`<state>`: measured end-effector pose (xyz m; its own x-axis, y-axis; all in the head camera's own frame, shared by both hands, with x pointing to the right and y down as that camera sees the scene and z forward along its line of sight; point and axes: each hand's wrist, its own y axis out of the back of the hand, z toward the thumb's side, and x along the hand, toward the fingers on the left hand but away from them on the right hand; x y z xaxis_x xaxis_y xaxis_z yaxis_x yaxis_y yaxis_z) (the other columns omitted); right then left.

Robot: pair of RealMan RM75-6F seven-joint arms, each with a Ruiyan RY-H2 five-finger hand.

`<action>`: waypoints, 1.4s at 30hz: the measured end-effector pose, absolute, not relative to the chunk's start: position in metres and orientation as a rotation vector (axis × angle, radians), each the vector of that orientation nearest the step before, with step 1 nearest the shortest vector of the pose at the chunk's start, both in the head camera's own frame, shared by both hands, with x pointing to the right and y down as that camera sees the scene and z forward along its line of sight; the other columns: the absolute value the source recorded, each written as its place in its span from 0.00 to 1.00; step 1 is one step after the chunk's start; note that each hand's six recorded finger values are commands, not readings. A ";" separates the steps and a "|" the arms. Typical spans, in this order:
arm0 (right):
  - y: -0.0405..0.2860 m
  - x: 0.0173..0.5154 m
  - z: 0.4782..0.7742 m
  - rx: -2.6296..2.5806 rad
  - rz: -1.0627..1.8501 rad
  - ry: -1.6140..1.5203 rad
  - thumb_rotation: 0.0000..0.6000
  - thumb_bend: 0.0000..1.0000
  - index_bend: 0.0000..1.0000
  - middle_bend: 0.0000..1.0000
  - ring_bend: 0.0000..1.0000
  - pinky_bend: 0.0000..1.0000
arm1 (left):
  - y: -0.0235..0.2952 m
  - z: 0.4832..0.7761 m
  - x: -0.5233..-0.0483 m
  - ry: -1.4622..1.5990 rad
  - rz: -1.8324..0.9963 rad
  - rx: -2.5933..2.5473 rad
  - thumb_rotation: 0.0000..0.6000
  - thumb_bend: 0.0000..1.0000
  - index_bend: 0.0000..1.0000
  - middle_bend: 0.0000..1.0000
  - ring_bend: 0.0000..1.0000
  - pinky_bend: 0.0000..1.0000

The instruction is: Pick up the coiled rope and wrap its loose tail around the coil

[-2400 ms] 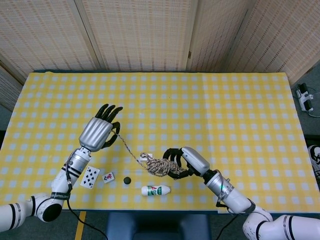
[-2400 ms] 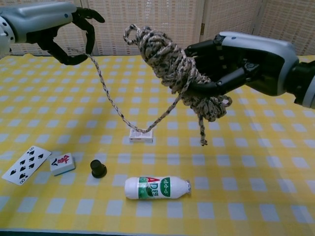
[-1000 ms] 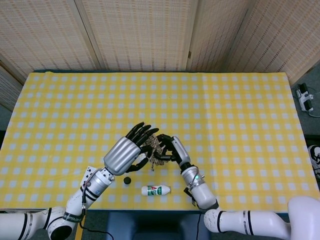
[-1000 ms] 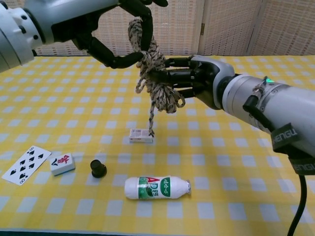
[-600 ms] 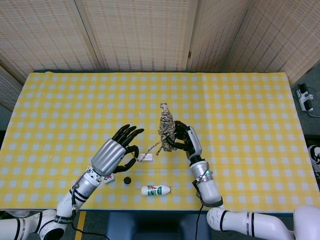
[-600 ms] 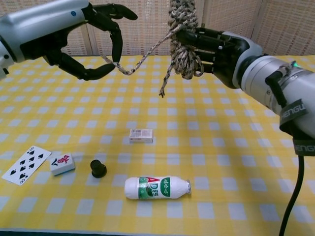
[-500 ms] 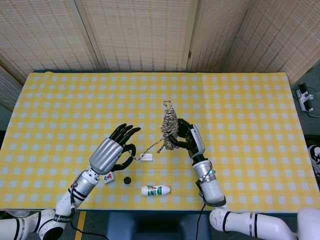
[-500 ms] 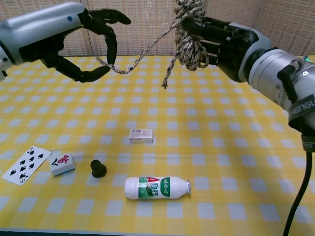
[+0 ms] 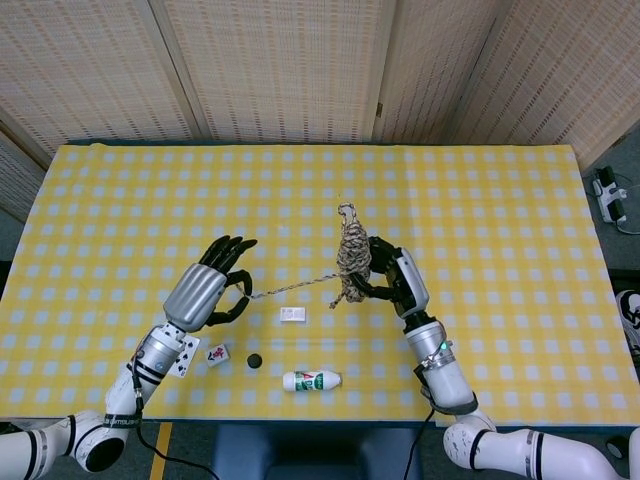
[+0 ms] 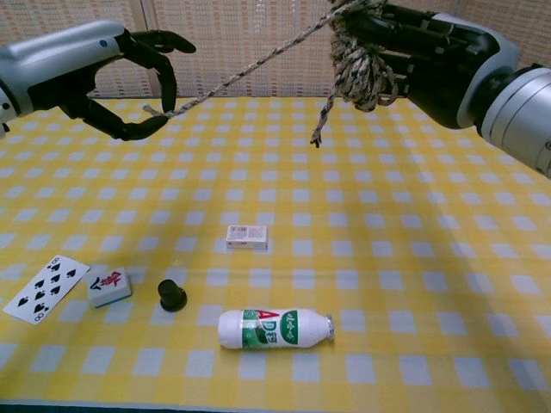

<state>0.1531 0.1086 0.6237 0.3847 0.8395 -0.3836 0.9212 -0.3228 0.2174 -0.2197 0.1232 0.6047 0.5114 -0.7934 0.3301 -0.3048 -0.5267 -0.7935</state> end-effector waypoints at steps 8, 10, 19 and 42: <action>0.112 0.154 0.622 2.308 -0.344 1.508 1.00 0.69 0.81 0.69 0.78 0.69 | 0.124 0.613 -0.225 0.858 -0.971 -2.045 1.00 0.46 0.48 0.10 0.03 0.00; 0.110 0.156 0.622 2.336 -0.381 1.523 1.00 0.69 0.81 0.69 0.78 0.69 | 0.125 0.615 -0.229 0.832 -1.001 -2.028 1.00 0.42 0.39 0.07 0.01 0.00; 0.102 0.169 0.625 2.459 -0.625 1.563 1.00 0.69 0.81 0.69 0.78 0.69 | 0.124 0.627 -0.273 0.804 -1.179 -1.844 1.00 0.38 0.29 0.04 0.01 0.00; 0.106 0.205 0.614 2.504 -0.937 1.402 1.00 0.69 0.81 0.69 0.78 0.69 | 0.182 0.586 -0.426 1.004 -1.409 -1.461 1.00 0.38 0.31 0.06 0.03 0.00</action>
<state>0.2051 0.1056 0.6142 0.3783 0.7295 -0.5699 0.8058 -0.5625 -0.1852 -0.4256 0.1815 0.5861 0.0428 -0.9475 0.3168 0.0094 -0.3167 -0.9485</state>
